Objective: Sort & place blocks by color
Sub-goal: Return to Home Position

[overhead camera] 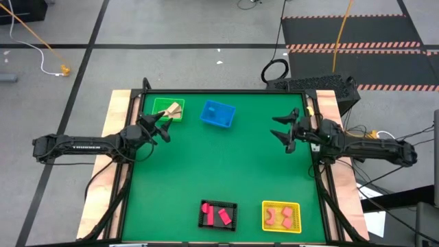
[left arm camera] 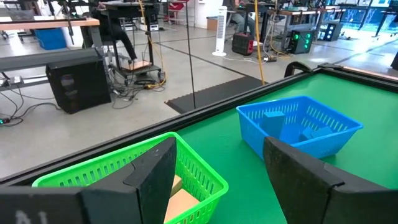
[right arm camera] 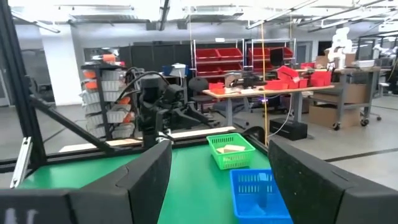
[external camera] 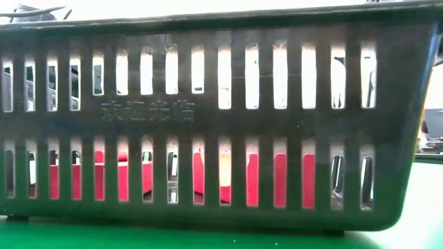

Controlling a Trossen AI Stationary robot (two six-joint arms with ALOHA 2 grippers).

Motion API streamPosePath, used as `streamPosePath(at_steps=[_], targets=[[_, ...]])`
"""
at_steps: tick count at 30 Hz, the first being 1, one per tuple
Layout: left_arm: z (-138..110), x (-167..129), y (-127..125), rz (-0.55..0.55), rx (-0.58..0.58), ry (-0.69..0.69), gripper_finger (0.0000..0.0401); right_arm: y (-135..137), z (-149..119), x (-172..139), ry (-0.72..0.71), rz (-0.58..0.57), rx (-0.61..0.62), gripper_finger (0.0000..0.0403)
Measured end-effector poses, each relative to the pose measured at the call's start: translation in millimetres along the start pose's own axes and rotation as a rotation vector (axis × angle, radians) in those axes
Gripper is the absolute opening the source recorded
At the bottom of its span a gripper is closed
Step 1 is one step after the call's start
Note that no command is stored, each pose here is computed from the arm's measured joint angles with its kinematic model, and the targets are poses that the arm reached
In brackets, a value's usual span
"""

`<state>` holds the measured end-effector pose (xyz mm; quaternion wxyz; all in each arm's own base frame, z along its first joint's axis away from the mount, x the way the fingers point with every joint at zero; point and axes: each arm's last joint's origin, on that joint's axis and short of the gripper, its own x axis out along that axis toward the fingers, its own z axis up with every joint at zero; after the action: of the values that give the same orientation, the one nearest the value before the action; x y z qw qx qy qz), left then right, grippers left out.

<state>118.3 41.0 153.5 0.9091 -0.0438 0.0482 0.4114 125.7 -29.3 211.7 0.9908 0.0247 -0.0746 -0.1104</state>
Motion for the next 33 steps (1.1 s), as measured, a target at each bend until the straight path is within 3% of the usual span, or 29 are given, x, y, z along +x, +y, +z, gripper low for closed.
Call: streamPosePath(at_steps=[9, 16, 33], targets=[[0.0, 0.0, 0.0, 0.0, 0.0, 0.0, 0.0241, -2.3, -19.8, -15.6, -0.024, -0.004, 0.039, 0.0258], [0.0, 0.0, 0.0, 0.0, -0.001, 0.0, 0.0241, -4.3, -8.2, -21.4, -0.166, 0.049, 0.028, 0.0258], [0.0, 0.0, 0.0, 0.0, -0.001, 0.0, 0.0241, -6.5, -8.0, -23.7, -0.166, 0.054, -0.007, 0.0258]])
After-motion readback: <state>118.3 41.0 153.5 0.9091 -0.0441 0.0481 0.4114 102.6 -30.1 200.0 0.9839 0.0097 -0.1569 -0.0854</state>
